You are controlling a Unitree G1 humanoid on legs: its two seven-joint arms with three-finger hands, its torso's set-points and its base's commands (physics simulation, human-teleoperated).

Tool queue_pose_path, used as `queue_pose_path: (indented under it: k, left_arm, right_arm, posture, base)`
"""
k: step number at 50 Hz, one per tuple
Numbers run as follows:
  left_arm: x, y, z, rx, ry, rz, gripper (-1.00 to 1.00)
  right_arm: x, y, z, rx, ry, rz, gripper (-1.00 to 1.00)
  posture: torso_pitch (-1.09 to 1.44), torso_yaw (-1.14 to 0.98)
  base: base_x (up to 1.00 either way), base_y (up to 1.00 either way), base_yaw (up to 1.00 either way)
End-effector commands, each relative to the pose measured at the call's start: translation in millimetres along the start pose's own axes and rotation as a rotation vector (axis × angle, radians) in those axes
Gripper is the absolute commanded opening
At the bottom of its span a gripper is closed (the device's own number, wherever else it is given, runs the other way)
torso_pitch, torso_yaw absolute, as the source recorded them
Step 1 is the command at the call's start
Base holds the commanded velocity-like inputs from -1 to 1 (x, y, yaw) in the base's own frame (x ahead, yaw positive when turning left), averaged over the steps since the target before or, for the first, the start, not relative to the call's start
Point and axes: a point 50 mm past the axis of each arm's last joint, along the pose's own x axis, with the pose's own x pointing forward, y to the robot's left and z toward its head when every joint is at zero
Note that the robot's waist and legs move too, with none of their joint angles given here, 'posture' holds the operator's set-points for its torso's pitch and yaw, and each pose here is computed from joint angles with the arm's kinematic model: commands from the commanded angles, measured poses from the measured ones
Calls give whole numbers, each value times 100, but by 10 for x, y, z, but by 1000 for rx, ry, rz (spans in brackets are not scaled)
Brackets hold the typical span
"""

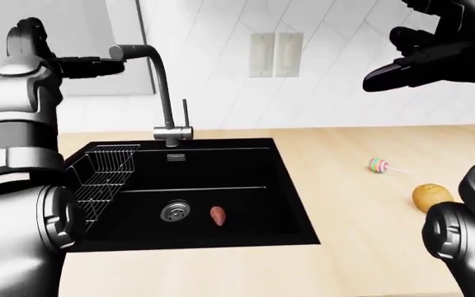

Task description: Turn the sink spout to the right.

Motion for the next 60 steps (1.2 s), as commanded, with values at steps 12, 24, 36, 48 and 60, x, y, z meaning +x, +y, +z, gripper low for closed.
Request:
queue_pose_path:
  k: [12,24,36,48,60]
  left_arm:
    - [49,-33,-23,-4,-46,38,100]
    - [27,-116,133,-65,-58,12,100]
    - [-12,-402,244,-62,-79,-58,100]
    - [-115,-795,393,-62,-101,-161,100]
    - [-217,-1066,463,-38,-124,-227,100]
  right_arm:
    - [-49,-43,103,-11,-60,-25,100]
    - [-47,-50,123,-12,-61,-25,100]
    - [-42,-50,149,-16,-63,-25,100]
    - [-67,-55,141,-14,-66,-28,100]
    - [-86,-59,158,-16,-66,-30,100]
  posture:
    - [-53,0]
    - [-53,0]
    - [-53,0]
    - [-53,0]
    - [-53,0]
  base:
    - [0,0,0]
    - [0,0,0]
    - [0,0,0]
    - [0,0,0]
    - [0,0,0]
